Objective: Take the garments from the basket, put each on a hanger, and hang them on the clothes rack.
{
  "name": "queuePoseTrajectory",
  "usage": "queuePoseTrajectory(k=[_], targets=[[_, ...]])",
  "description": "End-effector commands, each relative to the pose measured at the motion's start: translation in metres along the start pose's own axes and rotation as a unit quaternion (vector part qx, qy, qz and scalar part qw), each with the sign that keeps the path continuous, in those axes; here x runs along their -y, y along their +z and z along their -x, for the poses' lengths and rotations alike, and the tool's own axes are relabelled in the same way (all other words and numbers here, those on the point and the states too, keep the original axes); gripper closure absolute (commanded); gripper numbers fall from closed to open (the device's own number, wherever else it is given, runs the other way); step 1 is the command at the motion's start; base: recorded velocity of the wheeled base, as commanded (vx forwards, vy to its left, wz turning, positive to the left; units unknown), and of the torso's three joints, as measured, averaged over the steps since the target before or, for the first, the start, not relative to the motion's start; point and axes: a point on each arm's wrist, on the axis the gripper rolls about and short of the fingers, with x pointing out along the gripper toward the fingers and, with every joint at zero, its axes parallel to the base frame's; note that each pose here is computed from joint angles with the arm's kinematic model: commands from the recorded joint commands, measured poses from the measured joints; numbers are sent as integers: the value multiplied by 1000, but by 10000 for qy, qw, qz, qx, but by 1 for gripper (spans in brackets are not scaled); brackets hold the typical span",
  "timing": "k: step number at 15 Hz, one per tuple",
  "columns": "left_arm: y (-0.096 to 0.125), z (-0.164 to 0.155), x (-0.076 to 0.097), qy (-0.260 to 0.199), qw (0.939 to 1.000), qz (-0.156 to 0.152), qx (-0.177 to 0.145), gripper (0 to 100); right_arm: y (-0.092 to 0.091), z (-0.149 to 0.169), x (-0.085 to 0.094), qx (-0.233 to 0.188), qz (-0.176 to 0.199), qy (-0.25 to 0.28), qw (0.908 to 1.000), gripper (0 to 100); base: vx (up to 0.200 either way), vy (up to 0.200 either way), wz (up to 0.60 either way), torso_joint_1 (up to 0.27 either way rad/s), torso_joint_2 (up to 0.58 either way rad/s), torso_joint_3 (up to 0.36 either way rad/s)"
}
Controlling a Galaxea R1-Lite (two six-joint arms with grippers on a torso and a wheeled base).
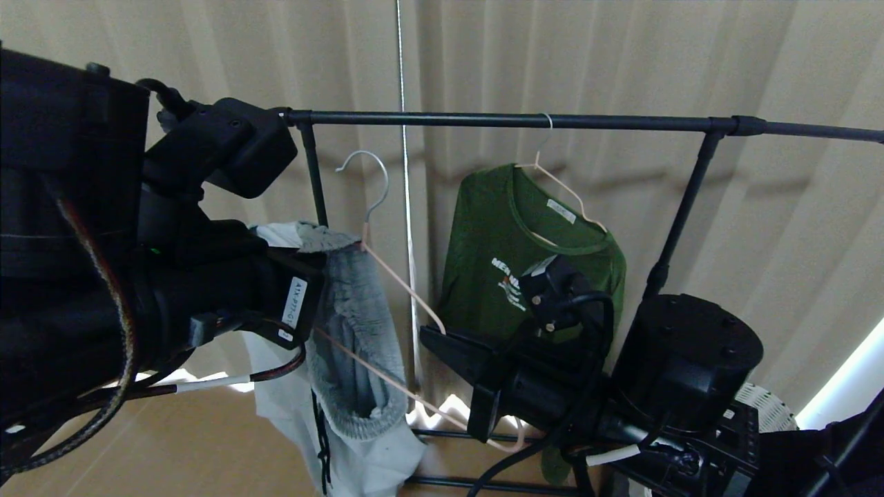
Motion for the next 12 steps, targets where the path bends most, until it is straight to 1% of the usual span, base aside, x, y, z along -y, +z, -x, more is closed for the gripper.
queuePoseTrajectory(k=[1,3,4,6,8,9,10,12], targets=[[-1,2,0,-12,10000,1,9,100,0,2,0,-5,-9,-4,10000,100,0,0,0,0,0,0],[-3,3,0,-20,10000,-9,-2,100,3,2,0,108,7,14,9999,100,0,0,0,0,0,0],[-5,3,0,-68,10000,-23,-26,0,3,2,-1,183,13,31,9998,100,0,0,0,0,0,0],[-9,7,1,-339,9994,-56,-4,0,5,4,-1,271,27,59,9996,100,0,0,0,0,0,0],[-9,10,0,-361,9993,-64,12,0,7,6,-1,341,32,59,9994,100,0,0,0,0,0,0],[-13,16,-3,-365,9993,-44,54,0,16,11,3,525,78,5,9986,100,0,0,0,0,0,0],[-14,19,-5,-366,9992,-4,138,0,21,14,5,604,147,-36,9981,100,0,0,0,0,0,0],[-20,27,-10,-441,9977,65,505,0,29,27,14,689,315,-208,9969,100,0,0,0,0,0,0]])
